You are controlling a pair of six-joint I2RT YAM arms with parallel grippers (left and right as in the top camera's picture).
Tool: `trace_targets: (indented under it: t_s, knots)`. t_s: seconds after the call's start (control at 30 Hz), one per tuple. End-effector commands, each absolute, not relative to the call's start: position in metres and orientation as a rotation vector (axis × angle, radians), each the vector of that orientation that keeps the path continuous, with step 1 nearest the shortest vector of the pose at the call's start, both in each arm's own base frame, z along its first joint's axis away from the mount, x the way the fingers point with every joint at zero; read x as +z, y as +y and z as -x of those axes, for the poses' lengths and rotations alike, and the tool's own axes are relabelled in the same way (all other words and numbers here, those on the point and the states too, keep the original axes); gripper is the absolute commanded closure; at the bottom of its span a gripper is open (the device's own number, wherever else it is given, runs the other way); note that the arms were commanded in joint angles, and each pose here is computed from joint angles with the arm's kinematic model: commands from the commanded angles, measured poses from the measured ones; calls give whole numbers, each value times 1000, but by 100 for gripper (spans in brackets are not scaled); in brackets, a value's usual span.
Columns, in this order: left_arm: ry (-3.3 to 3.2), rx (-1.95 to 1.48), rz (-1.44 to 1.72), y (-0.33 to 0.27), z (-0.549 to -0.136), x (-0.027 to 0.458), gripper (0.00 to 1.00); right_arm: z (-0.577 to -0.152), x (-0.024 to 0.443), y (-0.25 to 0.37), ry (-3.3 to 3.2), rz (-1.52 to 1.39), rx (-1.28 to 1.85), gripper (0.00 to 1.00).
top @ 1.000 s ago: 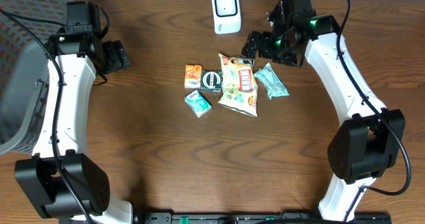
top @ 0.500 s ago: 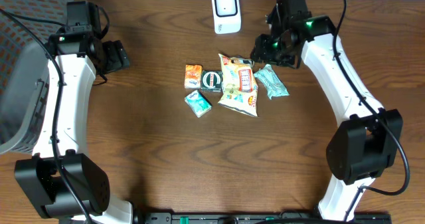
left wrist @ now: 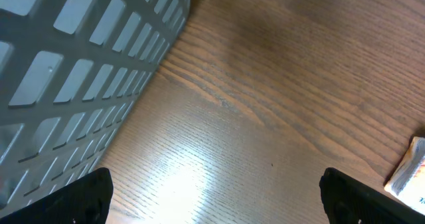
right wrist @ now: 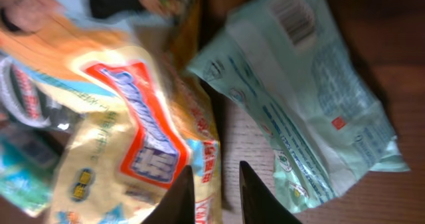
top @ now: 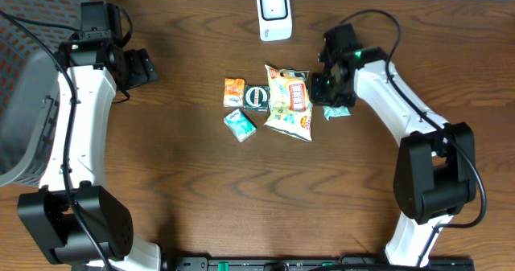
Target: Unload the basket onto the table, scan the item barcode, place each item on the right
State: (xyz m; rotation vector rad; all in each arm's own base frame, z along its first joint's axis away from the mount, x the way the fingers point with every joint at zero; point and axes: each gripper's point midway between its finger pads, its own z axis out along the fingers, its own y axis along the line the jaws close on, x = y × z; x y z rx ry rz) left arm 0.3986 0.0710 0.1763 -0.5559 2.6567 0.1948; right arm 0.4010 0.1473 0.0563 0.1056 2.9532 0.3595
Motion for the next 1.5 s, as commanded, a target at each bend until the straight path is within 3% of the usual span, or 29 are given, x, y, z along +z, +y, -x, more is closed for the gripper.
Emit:
trace_targets:
  t_s: [0.0, 1.03, 1.27, 1.47]
  knots:
    - [2677, 198, 548, 71, -398, 170, 2, -393, 46, 148, 2961, -155, 352, 88]
    - [2677, 198, 548, 71, -398, 170, 2, -393, 57, 258, 2783, 139, 579, 93]
    - [2677, 198, 548, 71, -398, 170, 2, -416, 83, 237, 2739, 65, 568, 91]
    - [2677, 198, 548, 71, -398, 170, 2, -441, 98, 205, 2683, -39, 535, 78]
